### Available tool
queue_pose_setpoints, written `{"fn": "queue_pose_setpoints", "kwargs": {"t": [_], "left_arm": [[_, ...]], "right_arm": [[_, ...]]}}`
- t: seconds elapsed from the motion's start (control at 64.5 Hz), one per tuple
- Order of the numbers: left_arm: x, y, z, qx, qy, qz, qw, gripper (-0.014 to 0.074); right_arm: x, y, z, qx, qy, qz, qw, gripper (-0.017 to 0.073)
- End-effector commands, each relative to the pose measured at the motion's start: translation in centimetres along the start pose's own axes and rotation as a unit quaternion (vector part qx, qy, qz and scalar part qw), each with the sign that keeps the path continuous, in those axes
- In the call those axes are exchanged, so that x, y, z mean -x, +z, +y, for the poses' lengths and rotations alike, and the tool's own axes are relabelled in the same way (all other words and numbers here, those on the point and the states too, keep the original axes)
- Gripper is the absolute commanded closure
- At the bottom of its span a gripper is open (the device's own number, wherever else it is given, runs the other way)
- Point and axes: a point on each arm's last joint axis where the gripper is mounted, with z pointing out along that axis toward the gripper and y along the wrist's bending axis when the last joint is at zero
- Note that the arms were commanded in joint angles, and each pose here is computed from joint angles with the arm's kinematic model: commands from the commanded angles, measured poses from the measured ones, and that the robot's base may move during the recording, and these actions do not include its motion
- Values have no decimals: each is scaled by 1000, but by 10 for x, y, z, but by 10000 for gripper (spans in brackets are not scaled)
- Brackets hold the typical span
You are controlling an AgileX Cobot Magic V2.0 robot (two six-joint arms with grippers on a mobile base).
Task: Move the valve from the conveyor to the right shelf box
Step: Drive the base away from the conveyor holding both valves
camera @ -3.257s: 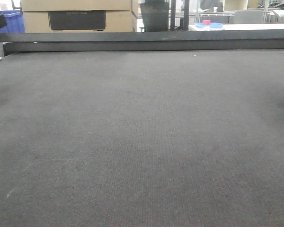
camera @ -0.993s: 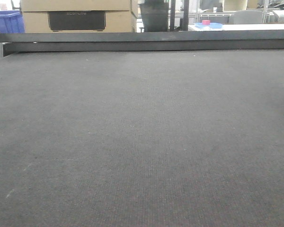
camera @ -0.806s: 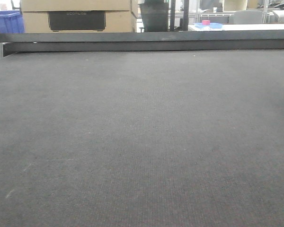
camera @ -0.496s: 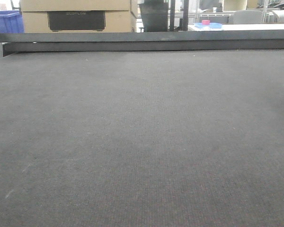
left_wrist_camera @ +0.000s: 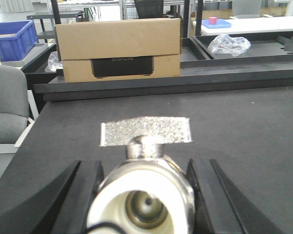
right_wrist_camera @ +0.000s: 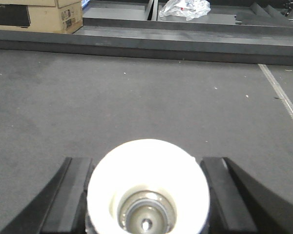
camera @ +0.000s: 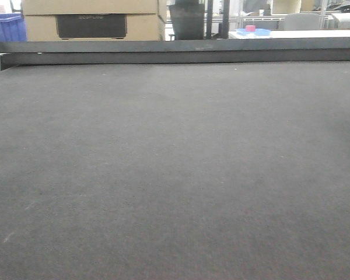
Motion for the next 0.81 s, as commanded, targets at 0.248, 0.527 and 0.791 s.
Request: {"fn": "queue_pose_setpoints", "kwargs": {"t": [0.248, 0.527, 0.791], "left_arm": [[9, -6, 0, -1, -6, -39, 999, 705], [9, -6, 0, -1, -6, -40, 999, 705], [9, -6, 0, -1, -6, -40, 999, 705]], "right_arm": [[12, -5, 0, -5, -3, -50, 999, 713], [12, -5, 0, -5, -3, -50, 999, 713], [12, -5, 0, -5, -3, -50, 999, 713]]}}
